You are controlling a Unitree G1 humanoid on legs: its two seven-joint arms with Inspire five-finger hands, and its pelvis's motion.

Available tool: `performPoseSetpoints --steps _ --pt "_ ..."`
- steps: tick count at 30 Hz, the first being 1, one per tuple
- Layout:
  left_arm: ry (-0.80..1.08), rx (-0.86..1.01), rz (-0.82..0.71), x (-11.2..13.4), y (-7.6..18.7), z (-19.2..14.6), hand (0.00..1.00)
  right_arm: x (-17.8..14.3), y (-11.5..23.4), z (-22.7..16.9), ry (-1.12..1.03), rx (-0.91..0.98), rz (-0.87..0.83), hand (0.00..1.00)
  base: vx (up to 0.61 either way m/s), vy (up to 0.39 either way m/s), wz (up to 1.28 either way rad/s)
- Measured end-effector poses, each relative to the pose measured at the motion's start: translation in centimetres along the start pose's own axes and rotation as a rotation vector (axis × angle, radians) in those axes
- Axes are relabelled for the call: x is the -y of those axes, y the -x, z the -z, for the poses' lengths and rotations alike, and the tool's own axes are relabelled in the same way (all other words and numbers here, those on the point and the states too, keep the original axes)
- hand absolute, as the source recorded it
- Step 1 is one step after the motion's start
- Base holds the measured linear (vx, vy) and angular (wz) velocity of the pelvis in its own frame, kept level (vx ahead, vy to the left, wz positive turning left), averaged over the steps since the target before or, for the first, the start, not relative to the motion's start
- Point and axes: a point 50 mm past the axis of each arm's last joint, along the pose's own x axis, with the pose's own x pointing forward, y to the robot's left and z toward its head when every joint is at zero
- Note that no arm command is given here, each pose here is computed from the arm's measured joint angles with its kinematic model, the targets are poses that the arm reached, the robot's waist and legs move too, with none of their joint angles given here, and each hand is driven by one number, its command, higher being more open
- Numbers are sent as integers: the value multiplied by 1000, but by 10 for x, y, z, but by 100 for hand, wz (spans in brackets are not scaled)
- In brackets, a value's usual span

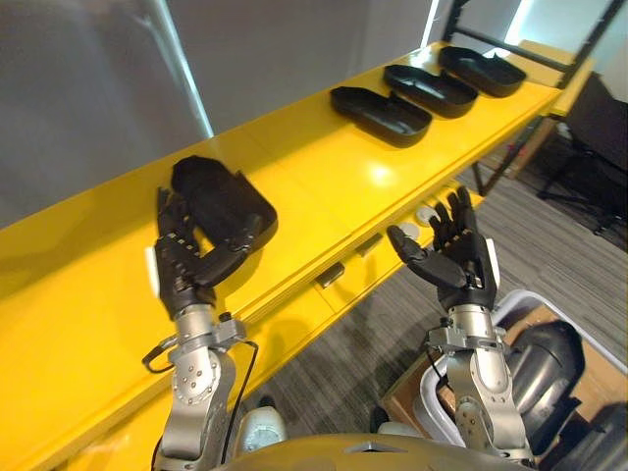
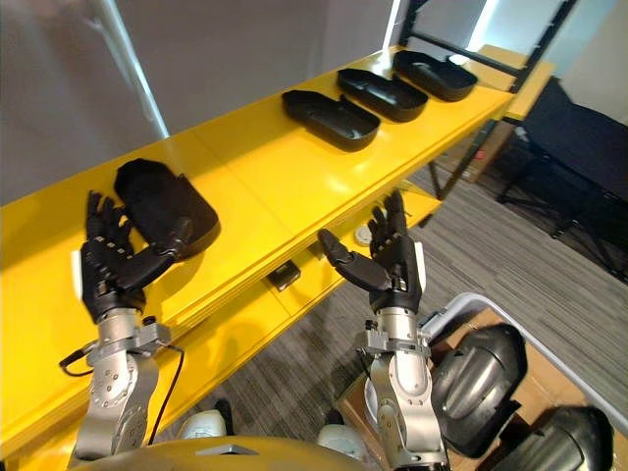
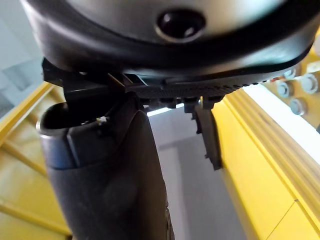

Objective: Walk over and take three plastic housings, then place them on the shelf

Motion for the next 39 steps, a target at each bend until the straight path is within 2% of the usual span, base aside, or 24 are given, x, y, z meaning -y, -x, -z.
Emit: performPoseSetpoints --steps 4,7,9,13,17,20,23,26,28,30,33,39 --pt "8 54 40 10 2 -4 100 15 12 22 9 -105 112 100 84 66 -16" --pt "62 87 110 28 1 -9 100 34 38 34 -70 -184 263 100 59 133 -48" --pt "77 134 146 30 0 -21 100 38 51 39 -147 -205 313 100 -56 143 -91" --pt "101 179 192 37 -5 -30 100 26 33 26 -208 -87 217 100 -224 96 -100" --pt "101 181 228 36 -7 -30 100 -23 -14 16 -220 38 -6 100 -137 81 -56" --pt "102 160 257 36 -5 -25 100 -42 -17 26 -200 5 -53 100 -190 -139 -40" --pt "110 116 256 34 -4 -15 100 -44 -11 32 -175 -26 -52 100 -140 -283 -45" --pt "109 44 279 36 -1 -1 100 -33 7 42 -179 -93 16 100 -191 -569 -39" --pt "129 -21 285 41 5 10 100 -16 22 47 -170 -141 86 100 -236 -651 -23" --pt "167 -123 342 60 22 21 100 22 41 51 -94 -223 185 100 -199 -507 -36" --pt "184 -148 412 65 31 21 100 52 58 47 -41 -252 280 100 -88 -242 -77" --pt "151 -160 445 58 35 22 100 60 56 45 -1 -273 318 100 -84 36 -70"
